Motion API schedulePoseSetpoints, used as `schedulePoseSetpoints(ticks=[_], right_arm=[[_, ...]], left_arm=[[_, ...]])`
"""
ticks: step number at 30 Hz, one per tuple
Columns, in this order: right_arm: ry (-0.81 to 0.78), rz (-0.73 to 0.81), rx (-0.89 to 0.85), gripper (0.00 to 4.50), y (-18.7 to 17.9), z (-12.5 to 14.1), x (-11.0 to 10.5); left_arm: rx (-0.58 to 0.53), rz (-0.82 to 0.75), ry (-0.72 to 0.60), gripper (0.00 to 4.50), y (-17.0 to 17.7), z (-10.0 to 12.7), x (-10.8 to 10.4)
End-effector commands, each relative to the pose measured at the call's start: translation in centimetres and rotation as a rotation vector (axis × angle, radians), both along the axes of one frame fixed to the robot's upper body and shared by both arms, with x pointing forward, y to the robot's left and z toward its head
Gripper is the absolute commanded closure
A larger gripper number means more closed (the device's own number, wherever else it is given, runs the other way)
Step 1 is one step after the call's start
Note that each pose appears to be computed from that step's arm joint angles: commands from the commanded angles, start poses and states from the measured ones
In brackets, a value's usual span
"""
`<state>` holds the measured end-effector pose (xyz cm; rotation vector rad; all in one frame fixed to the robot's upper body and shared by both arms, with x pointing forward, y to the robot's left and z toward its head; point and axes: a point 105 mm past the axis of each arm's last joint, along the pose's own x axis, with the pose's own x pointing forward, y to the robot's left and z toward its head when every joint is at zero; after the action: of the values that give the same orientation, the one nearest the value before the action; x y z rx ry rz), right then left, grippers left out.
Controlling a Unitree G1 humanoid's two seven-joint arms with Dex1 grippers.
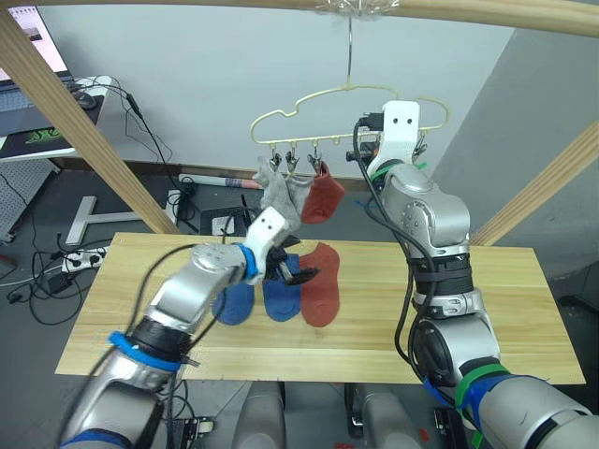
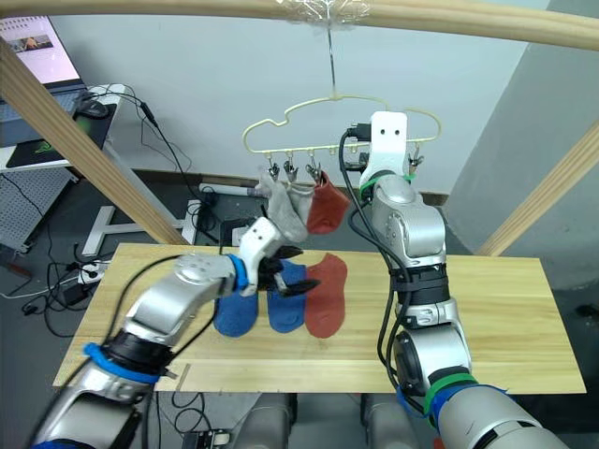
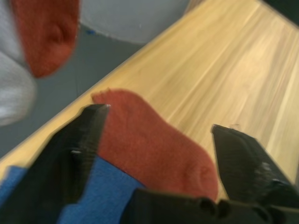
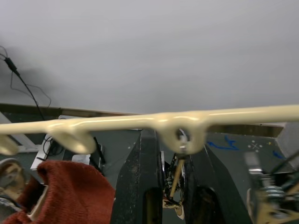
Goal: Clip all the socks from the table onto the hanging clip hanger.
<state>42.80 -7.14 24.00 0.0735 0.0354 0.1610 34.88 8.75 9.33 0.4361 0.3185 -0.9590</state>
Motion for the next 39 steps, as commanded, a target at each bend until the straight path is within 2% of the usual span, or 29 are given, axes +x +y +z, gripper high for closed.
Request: schedulePoseSetpoints(ticks=[1,2,5,7,10,17,24,27,35,39], right_arm=[[-0.085,0.022,0.014,4.37,0.5,2.8,-0.7],[-0.085,0.023,0.013,4.37,0.6,2.9,-0.7],[-0.088,0.025,0.012,4.37,0.6,3.0,-0.8],[-0.09,0.024,0.011,4.37,0.6,3.1,-0.9],[-0.09,0.019,0.011,4.37,0.5,3.1,-0.9],[-0.088,0.004,0.011,4.37,0.1,3.0,-1.2],[-0.084,-0.003,0.012,4.37,-0.1,3.0,-1.3],[-0.082,-0.004,0.012,4.37,-0.2,2.9,-1.2],[-0.076,-0.005,0.017,4.37,-0.2,2.8,-1.2],[-0.068,-0.001,0.024,4.37,-0.2,2.8,-1.2]], left_arm=[[0.026,0.004,-0.1,0.01,-2.0,-0.6,2.1],[0.017,0.007,-0.1,0.01,-2.4,-0.8,2.5],[0.079,-0.007,-0.11,0.01,-3.4,-2.1,3.8],[0.07,0.013,-0.096,0.01,-3.8,-2.4,4.6],[0.098,0.016,-0.077,0.01,-4.1,-3.1,5.2],[0.182,0.017,0.021,0.01,-3.6,-5.8,4.9],[0.235,-0.026,0.044,0.01,-3.7,-7.2,4.0],[0.242,-0.038,0.036,0.55,-3.9,-7.2,3.9],[0.233,-0.045,0.042,3.02,-4.0,-7.3,3.8],[0.146,-0.045,0.047,4.16,-4.9,-6.2,3.8]])
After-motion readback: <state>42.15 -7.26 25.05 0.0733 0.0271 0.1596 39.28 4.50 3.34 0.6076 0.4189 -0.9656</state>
